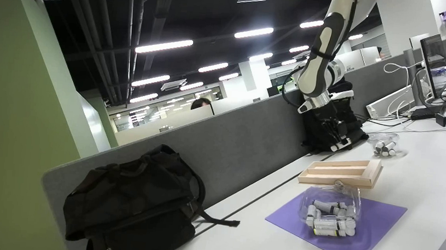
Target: Put a bottle on the tray
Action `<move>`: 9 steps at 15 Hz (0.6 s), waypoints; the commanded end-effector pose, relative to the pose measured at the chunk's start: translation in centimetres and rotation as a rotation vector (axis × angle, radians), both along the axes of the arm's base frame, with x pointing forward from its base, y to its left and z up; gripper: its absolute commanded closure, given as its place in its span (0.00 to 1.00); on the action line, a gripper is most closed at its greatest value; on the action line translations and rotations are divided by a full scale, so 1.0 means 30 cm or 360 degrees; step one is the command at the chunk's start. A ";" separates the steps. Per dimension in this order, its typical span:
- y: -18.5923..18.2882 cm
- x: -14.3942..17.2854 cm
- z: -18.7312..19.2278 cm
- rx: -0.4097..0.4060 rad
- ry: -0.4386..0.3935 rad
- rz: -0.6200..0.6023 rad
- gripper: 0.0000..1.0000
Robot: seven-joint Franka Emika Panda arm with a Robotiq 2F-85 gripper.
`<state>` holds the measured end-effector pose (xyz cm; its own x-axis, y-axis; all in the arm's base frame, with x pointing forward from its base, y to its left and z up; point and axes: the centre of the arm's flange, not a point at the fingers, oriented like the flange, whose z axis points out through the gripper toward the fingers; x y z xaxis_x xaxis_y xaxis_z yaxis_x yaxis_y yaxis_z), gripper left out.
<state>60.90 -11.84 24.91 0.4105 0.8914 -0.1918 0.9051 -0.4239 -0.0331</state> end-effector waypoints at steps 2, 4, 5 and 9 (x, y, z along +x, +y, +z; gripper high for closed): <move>0.000 -0.001 -0.001 0.0002 0.0005 0.0010 0.64; 0.001 -0.001 -0.001 0.0003 0.0006 0.0014 0.89; 0.005 -0.007 0.002 0.0041 -0.0015 0.0146 0.89; -0.001 -0.056 0.030 0.0088 -0.0016 0.0496 0.89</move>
<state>61.02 -11.31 24.53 0.2321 0.9581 -0.1677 0.9696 -0.2416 -0.0384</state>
